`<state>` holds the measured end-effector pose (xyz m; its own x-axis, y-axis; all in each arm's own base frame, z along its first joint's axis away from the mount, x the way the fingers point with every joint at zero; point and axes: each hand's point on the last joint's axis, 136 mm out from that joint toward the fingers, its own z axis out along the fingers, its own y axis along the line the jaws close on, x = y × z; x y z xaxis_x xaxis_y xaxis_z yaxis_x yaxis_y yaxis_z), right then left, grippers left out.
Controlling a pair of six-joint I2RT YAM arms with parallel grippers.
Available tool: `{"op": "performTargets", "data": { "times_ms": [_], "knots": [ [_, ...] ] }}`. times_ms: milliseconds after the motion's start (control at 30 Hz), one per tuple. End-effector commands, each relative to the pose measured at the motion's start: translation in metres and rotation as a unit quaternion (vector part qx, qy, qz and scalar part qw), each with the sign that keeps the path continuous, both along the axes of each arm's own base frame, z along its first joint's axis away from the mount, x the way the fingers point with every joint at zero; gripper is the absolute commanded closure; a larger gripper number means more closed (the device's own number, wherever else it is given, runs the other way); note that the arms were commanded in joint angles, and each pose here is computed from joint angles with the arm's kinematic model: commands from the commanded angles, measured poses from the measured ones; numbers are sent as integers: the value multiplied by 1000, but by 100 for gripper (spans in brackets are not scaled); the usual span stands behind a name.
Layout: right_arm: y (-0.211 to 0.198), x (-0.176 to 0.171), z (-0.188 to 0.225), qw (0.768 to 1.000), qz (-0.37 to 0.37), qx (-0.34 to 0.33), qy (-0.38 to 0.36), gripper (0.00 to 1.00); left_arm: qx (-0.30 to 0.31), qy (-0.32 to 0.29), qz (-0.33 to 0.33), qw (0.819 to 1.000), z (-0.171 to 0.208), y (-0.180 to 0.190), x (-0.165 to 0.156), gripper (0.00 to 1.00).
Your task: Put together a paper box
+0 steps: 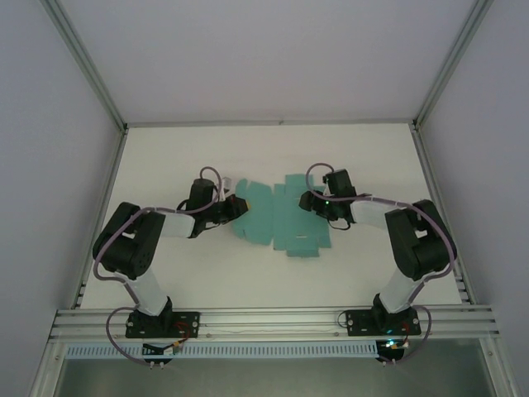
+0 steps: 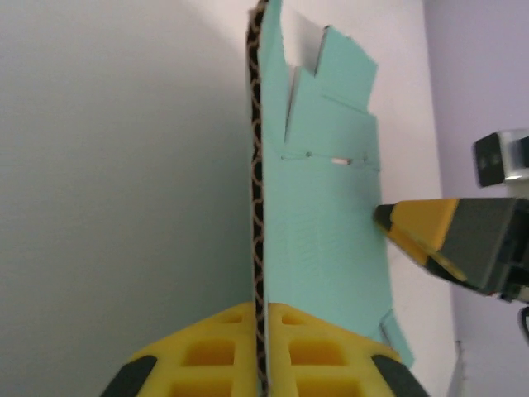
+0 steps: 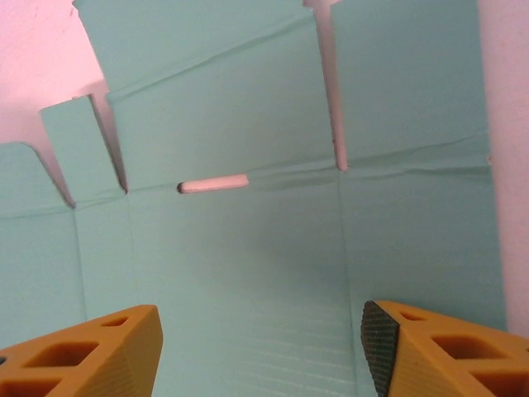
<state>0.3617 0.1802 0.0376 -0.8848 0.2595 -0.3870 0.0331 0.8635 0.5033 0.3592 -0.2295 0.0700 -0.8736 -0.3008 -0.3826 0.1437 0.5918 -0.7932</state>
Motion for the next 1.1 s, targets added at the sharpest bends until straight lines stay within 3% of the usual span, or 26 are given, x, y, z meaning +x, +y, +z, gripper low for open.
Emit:
{"op": "performTargets", "data": {
  "times_ms": [0, 167, 300, 433, 567, 733, 833, 1067],
  "knots": [
    [-17, -16, 17, 1000, 5, -13, 1, 26, -13, -65, -2, 998, 46, -2, 5, 100],
    [-36, -23, 87, 997, 15, 21, -67, 10, -56, -119, -11, 991, 117, -3, 0, 100],
    [-50, -39, 118, 993, 34, 56, -98, 8, -87, -159, -22, 983, 175, -1, -9, 100],
    [-48, -53, 144, 980, 84, 115, -135, 11, -126, -192, -46, 972, 222, -4, -26, 100],
    [-42, -59, 161, 970, 113, 145, -158, 23, -131, -208, -45, 968, 246, 1, -38, 100],
    [-27, -70, 184, 950, 164, 191, -188, 50, -119, -212, -36, 969, 246, 6, -42, 100],
    [-25, -74, 192, 942, 178, 193, -209, 55, -117, -208, -34, 970, 241, 6, -42, 100],
    [-27, -73, 199, 941, 182, 178, -222, 87, -93, -202, -16, 975, 228, 12, -39, 100]
  ]
}}
